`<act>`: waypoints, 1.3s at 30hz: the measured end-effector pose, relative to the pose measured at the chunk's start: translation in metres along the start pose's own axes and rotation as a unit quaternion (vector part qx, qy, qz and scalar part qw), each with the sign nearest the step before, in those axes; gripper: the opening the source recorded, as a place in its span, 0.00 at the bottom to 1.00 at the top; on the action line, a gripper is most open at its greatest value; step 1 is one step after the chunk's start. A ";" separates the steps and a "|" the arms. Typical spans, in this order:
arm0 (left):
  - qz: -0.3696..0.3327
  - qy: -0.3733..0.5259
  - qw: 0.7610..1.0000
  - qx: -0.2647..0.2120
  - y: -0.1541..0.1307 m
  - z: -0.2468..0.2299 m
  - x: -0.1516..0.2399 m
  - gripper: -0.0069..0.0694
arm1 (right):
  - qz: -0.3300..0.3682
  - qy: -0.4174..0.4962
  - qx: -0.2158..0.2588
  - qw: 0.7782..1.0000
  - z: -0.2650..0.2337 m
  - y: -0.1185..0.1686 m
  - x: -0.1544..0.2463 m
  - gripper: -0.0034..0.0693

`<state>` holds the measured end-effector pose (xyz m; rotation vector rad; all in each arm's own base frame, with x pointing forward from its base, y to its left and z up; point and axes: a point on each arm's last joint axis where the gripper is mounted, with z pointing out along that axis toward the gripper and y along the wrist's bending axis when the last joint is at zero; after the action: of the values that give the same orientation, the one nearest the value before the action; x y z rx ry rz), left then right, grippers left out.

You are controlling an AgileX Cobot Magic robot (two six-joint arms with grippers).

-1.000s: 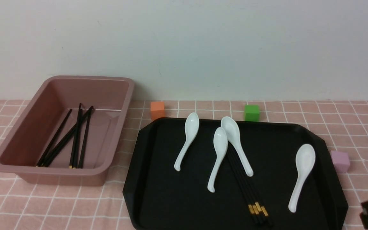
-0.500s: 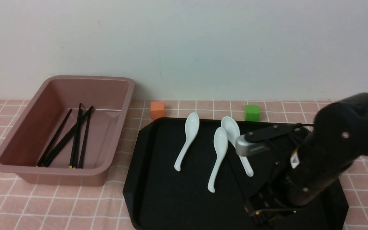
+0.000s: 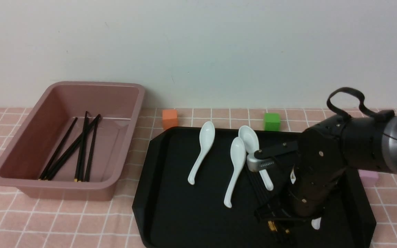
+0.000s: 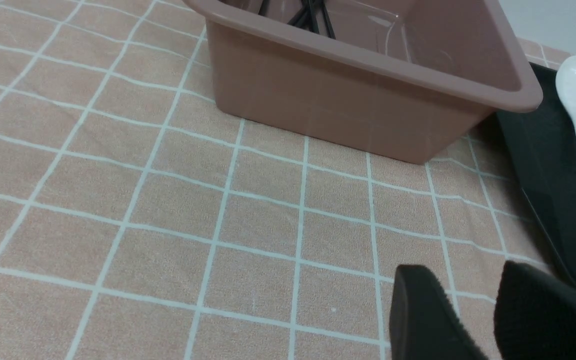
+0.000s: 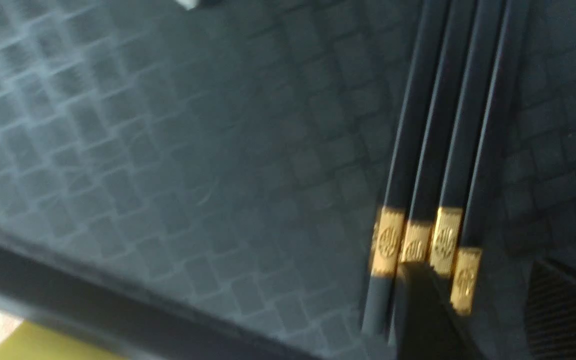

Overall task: On pink tablecloth take chopsticks from black tray and put them in box.
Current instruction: 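Move the gripper over the chopsticks on the black tray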

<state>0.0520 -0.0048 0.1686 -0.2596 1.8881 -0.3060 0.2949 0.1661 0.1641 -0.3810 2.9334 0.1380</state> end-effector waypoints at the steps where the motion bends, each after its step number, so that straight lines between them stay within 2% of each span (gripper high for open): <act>1: 0.000 0.000 1.000 0.000 0.000 0.000 0.000 0.40 | 0.001 0.000 0.000 1.000 0.001 0.000 0.000 0.46; 10: 0.000 0.000 1.000 0.000 0.000 0.000 0.000 0.40 | -0.009 0.000 0.010 1.000 0.008 -0.002 -0.003 0.39; 36: 0.000 0.000 1.000 0.000 0.000 0.000 0.000 0.40 | 0.016 0.020 0.021 0.999 0.023 -0.012 -0.007 0.38; 39: 0.000 0.000 1.000 0.000 0.000 0.000 0.000 0.40 | 0.010 0.026 0.022 0.999 0.024 -0.012 -0.008 0.35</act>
<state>0.0520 -0.0048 0.1686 -0.2596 1.8881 -0.3060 0.3091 0.1594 0.1413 -0.3529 2.9862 0.0678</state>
